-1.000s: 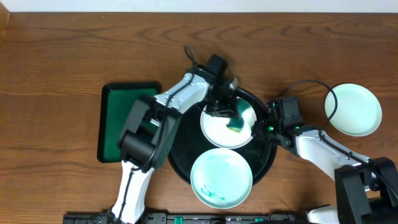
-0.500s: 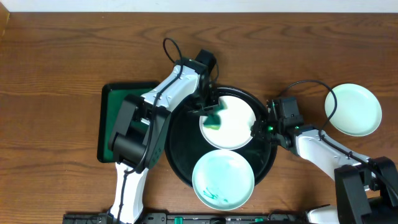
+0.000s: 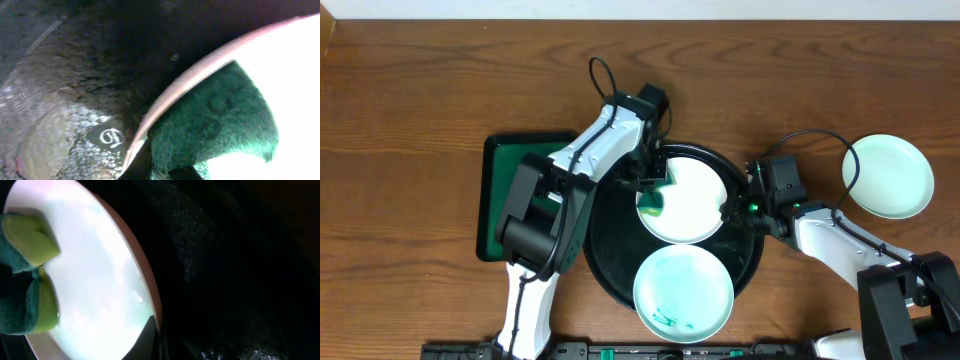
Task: Clean dirty plates on tray and stack at the side
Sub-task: 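Scrub the pink plate with the sponge while the right gripper holds it, then lift the sponge and move the left gripper back over the green tray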
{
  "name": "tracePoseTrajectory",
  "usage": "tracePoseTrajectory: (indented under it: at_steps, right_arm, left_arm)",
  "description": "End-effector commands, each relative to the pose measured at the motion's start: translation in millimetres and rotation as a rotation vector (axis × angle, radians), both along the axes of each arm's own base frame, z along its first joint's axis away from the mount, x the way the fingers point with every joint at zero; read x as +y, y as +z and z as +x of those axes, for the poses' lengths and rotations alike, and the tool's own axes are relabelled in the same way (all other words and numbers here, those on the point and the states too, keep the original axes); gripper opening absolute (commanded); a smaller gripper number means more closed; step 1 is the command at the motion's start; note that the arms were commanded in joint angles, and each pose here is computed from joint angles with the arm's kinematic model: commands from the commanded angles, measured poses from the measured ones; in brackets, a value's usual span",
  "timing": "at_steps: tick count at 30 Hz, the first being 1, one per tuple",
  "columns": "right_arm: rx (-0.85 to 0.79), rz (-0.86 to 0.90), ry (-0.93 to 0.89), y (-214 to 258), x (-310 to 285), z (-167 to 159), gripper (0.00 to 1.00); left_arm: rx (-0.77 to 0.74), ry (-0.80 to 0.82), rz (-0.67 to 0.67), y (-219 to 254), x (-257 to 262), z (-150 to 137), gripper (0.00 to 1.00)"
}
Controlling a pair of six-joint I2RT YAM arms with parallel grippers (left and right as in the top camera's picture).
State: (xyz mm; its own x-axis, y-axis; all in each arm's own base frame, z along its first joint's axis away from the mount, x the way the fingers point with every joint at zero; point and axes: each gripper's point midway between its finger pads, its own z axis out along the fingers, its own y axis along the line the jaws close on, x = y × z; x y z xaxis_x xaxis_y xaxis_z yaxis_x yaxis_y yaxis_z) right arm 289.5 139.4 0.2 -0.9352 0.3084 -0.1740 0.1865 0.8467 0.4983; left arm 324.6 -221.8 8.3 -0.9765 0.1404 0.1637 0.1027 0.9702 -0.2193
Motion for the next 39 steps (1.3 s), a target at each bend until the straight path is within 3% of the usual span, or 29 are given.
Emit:
tracePoseTrajectory:
  at_steps: [1,10,16,23,29,34,39]
  right_arm:
    - [0.072,-0.127,-0.038,-29,-28,-19,0.01]
    - [0.073,-0.127,-0.037,-29,-28,-19,0.01]
    - [0.073,-0.127,-0.037,-29,-28,-19,0.01]
    - [0.085,-0.130,-0.036,-29,-28,-22,0.01]
    - [0.090,-0.132,-0.036,-30,-28,-23,0.01]
    - [0.090,-0.132,-0.036,-30,-28,-23,0.01]
    - [0.090,-0.132,-0.036,-30,-28,-23,0.01]
  left_arm:
    - [0.150,-0.185,-0.123,-28,-33,-51,0.07]
    - [0.177,-0.252,-0.467,-2,-111,-72,0.07]
    - [0.144,-0.183,-0.557,6,-124,-52,0.07]
    - [0.033,0.106,-0.419,-10,-89,14,0.07]
    - [0.009,0.307,-0.345,-17,-43,51,0.07]
    - [0.028,0.417,-0.249,-25,-8,58,0.07]
    - [0.051,0.451,-0.038,-38,31,41,0.07]
